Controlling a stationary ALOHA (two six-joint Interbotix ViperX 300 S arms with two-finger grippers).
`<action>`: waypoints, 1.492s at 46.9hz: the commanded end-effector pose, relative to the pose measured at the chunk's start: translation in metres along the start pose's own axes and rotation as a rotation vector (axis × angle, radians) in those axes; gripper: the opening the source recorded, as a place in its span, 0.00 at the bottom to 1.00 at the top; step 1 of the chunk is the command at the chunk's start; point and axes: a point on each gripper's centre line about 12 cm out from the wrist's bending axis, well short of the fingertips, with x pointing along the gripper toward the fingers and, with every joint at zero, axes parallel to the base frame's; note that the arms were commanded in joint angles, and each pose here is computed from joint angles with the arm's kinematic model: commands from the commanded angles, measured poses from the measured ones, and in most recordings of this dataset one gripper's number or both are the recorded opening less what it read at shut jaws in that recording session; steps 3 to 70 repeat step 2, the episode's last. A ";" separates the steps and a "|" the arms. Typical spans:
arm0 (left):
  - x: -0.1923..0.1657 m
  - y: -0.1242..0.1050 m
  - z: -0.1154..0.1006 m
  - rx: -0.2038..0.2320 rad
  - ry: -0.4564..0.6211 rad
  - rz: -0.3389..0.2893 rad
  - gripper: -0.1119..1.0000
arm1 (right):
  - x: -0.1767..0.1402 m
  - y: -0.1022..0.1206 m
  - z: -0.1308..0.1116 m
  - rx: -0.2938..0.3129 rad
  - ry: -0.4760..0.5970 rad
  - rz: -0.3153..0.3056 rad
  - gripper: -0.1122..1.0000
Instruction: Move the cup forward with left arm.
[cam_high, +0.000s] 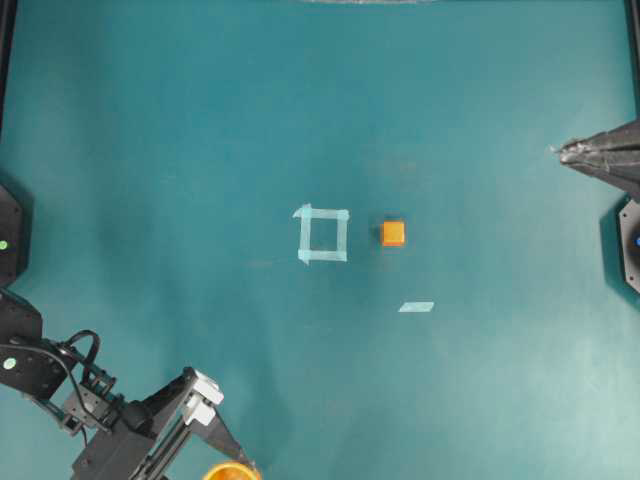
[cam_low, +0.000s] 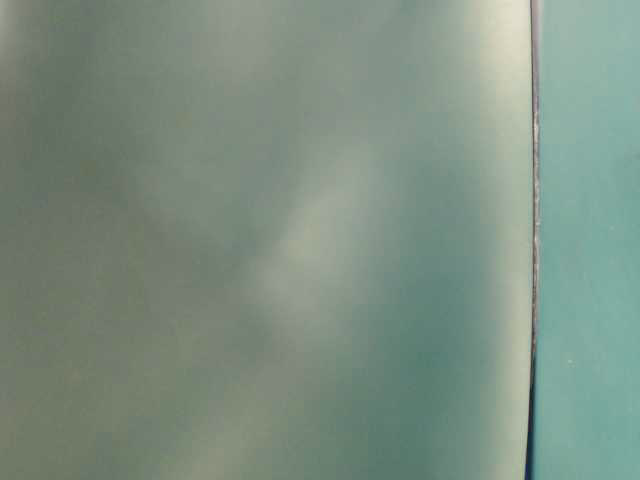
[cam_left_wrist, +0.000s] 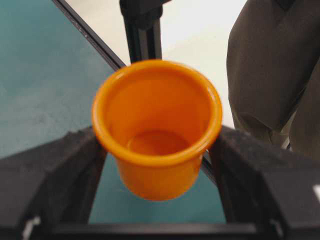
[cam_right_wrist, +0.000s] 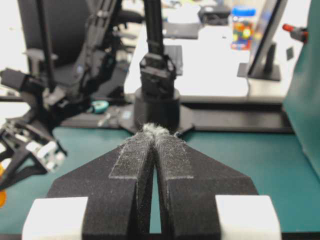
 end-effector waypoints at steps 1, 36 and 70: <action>0.001 0.000 0.010 -0.001 -0.031 0.000 0.69 | 0.002 0.000 0.014 -0.003 -0.035 -0.001 0.09; 0.001 0.000 0.010 -0.001 -0.032 0.000 0.69 | 0.002 0.000 0.014 -0.003 -0.035 -0.001 0.09; 0.001 0.000 0.010 -0.001 -0.032 0.000 0.69 | 0.002 0.000 0.014 -0.003 -0.035 -0.001 0.09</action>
